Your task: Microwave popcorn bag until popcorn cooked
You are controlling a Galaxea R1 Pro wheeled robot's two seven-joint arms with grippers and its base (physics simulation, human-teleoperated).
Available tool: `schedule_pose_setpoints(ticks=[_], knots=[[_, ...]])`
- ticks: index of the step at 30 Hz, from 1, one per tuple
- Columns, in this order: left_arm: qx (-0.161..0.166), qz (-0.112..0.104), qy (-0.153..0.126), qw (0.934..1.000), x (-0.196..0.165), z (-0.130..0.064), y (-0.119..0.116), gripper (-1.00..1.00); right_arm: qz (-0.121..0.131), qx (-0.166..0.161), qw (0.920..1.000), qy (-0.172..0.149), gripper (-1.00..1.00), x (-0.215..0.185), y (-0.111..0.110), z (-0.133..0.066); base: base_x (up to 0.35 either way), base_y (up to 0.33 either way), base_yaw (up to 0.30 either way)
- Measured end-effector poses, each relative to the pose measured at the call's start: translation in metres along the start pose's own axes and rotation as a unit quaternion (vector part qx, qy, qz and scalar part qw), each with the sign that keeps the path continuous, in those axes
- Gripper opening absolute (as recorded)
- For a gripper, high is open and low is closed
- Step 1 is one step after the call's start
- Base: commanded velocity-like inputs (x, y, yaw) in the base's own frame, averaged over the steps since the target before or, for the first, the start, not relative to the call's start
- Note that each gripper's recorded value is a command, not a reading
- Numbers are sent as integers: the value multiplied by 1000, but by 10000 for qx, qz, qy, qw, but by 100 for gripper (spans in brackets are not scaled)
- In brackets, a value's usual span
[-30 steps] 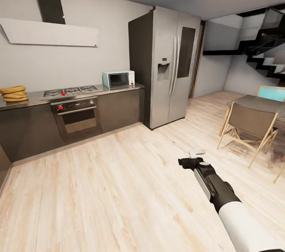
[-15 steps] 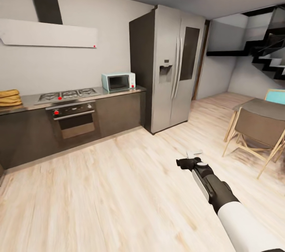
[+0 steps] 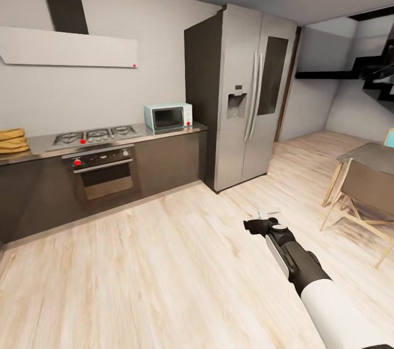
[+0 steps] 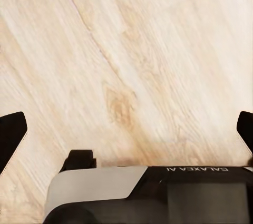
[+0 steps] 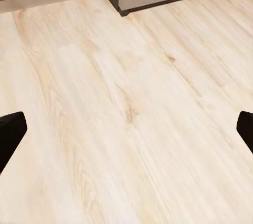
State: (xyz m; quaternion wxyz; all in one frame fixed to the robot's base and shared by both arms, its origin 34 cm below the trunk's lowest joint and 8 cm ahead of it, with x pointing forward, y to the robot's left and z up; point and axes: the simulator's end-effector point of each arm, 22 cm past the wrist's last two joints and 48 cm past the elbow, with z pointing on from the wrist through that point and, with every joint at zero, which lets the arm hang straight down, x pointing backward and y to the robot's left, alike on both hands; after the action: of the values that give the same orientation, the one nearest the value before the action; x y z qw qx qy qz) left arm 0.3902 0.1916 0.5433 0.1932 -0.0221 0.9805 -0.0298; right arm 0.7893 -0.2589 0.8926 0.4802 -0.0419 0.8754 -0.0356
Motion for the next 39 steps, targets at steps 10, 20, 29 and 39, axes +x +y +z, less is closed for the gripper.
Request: schedule_pose_setpoints(ticks=[10,20,29,39], knots=[[-3,-11,3,10000,-4,-13,-1,100,-3,9,10000,5,100,-11,-2,-8,342,0,89],[24,57,-47,10000,-2,-19,-2,100,1,4,10000,9,100,-16,-3,-11,169,-35,104],[-8,28,-63,10000,-3,-19,1,100,12,-4,10000,-63,100,-19,-2,-12,122,-321,0],[-60,2,-57,10000,-2,-19,9,100,75,-60,9991,-408,100,-48,1,-22,269,-239,0]])
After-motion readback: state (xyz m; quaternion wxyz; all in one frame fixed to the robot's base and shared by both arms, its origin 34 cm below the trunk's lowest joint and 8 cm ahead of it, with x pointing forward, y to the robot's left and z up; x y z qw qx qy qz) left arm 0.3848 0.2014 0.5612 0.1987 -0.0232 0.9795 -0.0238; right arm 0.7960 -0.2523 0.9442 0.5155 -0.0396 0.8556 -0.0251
